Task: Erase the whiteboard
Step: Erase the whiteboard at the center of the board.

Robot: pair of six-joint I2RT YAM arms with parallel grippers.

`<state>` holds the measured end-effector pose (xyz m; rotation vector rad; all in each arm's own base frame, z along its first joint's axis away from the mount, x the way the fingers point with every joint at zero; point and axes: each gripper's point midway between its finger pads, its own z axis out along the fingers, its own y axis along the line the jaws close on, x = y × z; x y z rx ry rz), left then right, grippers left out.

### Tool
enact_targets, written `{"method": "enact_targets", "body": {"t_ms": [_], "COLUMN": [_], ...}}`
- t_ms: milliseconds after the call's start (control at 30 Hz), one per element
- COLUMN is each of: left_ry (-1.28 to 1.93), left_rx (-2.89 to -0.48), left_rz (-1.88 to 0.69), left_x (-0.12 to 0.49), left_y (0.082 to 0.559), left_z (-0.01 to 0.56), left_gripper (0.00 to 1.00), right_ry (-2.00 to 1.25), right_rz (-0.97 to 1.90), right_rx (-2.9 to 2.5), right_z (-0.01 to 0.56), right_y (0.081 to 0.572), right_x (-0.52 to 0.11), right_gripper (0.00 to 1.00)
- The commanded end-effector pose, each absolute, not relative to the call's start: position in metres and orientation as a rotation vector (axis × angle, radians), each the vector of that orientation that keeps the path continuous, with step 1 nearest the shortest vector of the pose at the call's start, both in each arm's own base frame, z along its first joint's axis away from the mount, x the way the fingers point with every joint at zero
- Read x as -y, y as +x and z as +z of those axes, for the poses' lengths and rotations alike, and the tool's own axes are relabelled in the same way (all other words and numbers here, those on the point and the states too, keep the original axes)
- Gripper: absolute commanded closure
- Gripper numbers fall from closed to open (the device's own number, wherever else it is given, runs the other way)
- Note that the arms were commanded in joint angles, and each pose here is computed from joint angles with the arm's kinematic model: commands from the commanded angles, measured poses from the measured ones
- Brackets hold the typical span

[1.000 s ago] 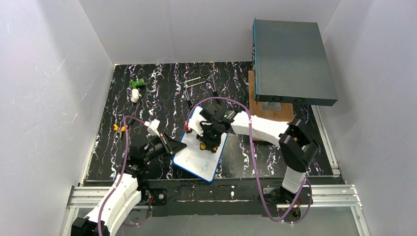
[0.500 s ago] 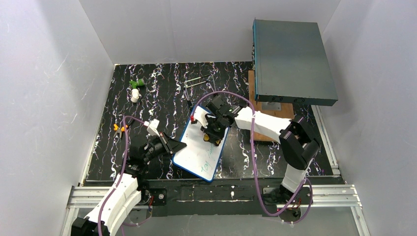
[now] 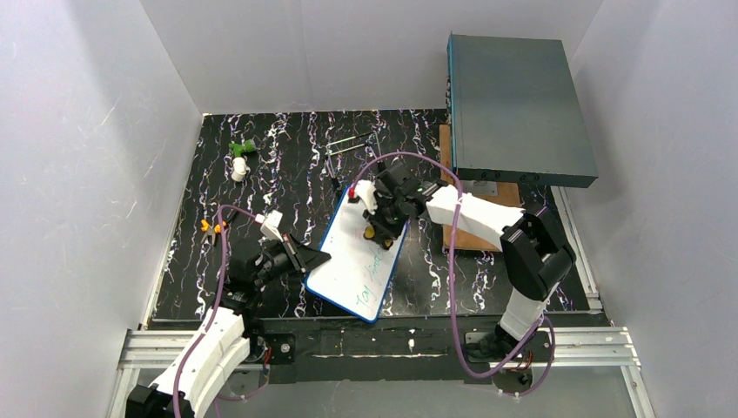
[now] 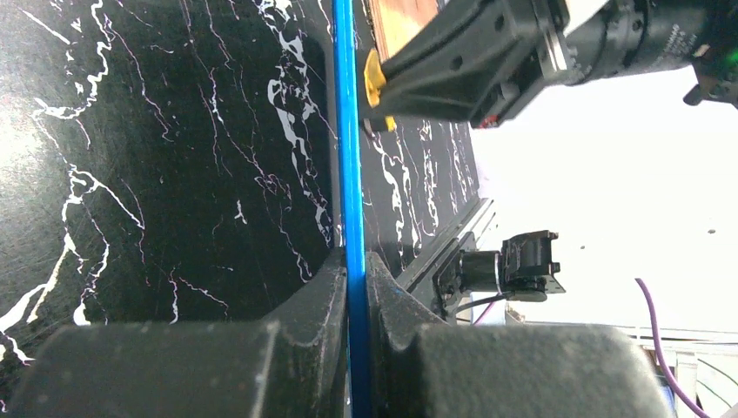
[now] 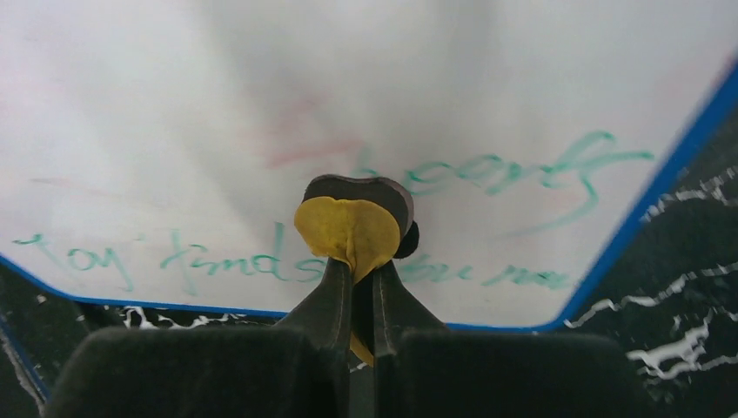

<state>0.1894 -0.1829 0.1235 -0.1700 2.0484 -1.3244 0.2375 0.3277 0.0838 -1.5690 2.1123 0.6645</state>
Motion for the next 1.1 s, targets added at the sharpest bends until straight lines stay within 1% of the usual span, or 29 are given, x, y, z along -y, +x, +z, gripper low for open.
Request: {"method": "enact_targets", "body": {"t_ms": [0, 133, 233, 300, 333, 367, 433, 600, 667, 767, 900, 1000, 1067], "left_ry": [0.007, 0.002, -0.005, -0.007, -0.007, -0.006, -0.006, -0.025, -0.036, -0.060, -0.055, -0.037, -0.026], "left_rx": [-1.886, -1.887, -1.890, -1.891, -1.892, -1.891, -1.891, -1.949, -1.983, -2.009, -2.024, -2.022, -2.028], "left_rz": [-1.450, -1.448, -1.443, -1.443, -1.443, -1.443, -1.442, -1.423, -1.434, -1.478, -1.521, -1.526, -1.517], "left_x": [0.197, 0.197, 0.197, 0.196, 0.196, 0.196, 0.196, 0.196, 0.198, 0.203, 0.209, 0.211, 0.210], "left_y": [0.184, 0.185, 0.185, 0.185, 0.185, 0.184, 0.185, 0.187, 0.190, 0.195, 0.201, 0.201, 0.201], "left_z": [0.179, 0.180, 0.178, 0.179, 0.179, 0.179, 0.179, 0.172, 0.169, 0.167, 0.171, 0.174, 0.173], "left_gripper": [1.00, 1.00, 1.00, 1.00, 1.00, 1.00, 1.00, 1.00, 1.00, 1.00, 1.00, 1.00, 1.00], "right_ry": [-1.462, -1.605, -1.774, -1.853, -1.861, -1.845, -1.767, -1.372, -1.277, -1.244, -1.274, -1.332, -1.405], "right_rz": [0.618, 0.753, 0.916, 0.938, 0.928, 0.905, 0.792, 0.558, 0.518, 0.516, 0.536, 0.631, 0.748], "right_rx": [-2.106, -2.056, -1.948, -1.890, -1.880, -1.892, -1.945, -2.128, -2.155, -2.170, -2.175, -2.175, -2.140], "right_z": [0.092, 0.090, 0.096, 0.098, 0.099, 0.098, 0.094, 0.091, 0.093, 0.092, 0.088, 0.085, 0.090], "right_y": [0.260, 0.227, 0.182, 0.162, 0.159, 0.163, 0.184, 0.271, 0.290, 0.297, 0.294, 0.280, 0.261], "right_x": [-0.322, -0.335, -0.350, -0.357, -0.360, -0.363, -0.362, -0.330, -0.315, -0.304, -0.305, -0.311, -0.319], "right_gripper": [0.99, 0.99, 0.99, 0.99, 0.99, 0.99, 0.99, 0.99, 0.99, 0.99, 0.99, 0.99, 0.99]}}
